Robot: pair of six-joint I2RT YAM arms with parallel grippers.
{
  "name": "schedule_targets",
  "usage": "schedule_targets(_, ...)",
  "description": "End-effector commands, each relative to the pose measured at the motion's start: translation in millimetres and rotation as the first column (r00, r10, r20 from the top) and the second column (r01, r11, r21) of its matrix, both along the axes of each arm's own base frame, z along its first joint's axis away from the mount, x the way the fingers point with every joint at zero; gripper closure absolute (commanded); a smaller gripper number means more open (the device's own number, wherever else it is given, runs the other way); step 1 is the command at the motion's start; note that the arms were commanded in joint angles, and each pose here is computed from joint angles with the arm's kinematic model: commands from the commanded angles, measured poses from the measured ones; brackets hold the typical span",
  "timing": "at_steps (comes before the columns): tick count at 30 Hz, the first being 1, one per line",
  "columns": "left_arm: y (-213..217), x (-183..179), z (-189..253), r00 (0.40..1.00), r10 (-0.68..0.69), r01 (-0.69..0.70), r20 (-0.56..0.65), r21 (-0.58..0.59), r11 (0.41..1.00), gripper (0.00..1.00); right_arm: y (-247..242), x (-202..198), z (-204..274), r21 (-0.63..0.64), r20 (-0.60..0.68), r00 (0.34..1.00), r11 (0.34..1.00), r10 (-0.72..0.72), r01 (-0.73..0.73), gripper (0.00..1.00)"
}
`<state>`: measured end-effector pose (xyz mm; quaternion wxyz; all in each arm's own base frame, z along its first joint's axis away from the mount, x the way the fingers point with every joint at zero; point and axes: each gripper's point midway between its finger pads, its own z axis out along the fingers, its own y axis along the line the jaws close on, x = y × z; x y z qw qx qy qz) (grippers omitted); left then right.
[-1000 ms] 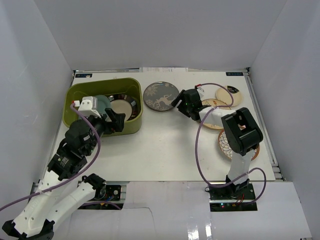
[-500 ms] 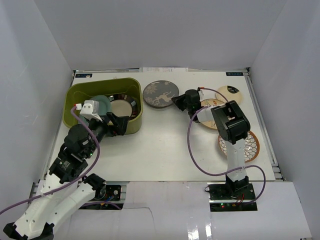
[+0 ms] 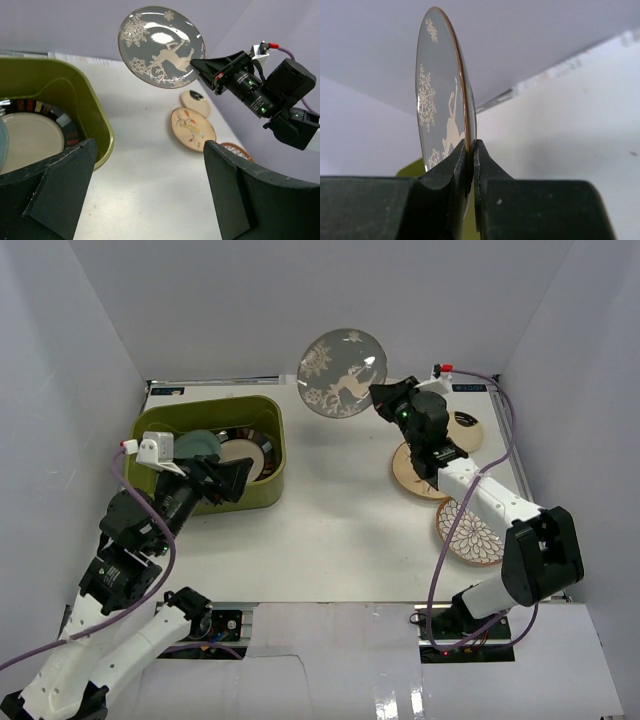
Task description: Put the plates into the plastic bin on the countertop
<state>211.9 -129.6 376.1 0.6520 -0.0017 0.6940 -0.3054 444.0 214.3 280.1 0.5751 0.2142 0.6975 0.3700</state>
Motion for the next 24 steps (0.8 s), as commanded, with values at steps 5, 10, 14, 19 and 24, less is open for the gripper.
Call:
schedule_targets(5,12,-20,78,0.988,0.004,0.017,0.155,-0.131,0.991,0.02,120,-33,90,-0.007,0.206,0.937,0.958,0.283,-0.288,0.92)
schedule_targets(10,20,-32,103,0.977,0.014,0.021,0.212,-0.163,0.986,0.02,214,-47,90,-0.073,0.17,0.889,0.905,0.424,-0.418,0.92)
schedule_targets(14,21,-33,102,0.978,0.015,0.019,0.209,-0.162,0.987,0.02,265,-50,77,-0.104,0.123,0.864,0.872,0.488,-0.477,0.92)
schedule_targets(19,16,-28,90,0.985,0.005,0.021,0.172,-0.152,0.988,0.02,309,-49,50,-0.129,0.06,0.845,0.843,0.532,-0.522,0.92)
schedule_targets(24,14,-24,82,0.988,0.006,0.017,0.154,-0.147,0.989,0.02,323,-46,3,-0.168,-0.057,0.853,0.837,0.519,-0.52,0.92)
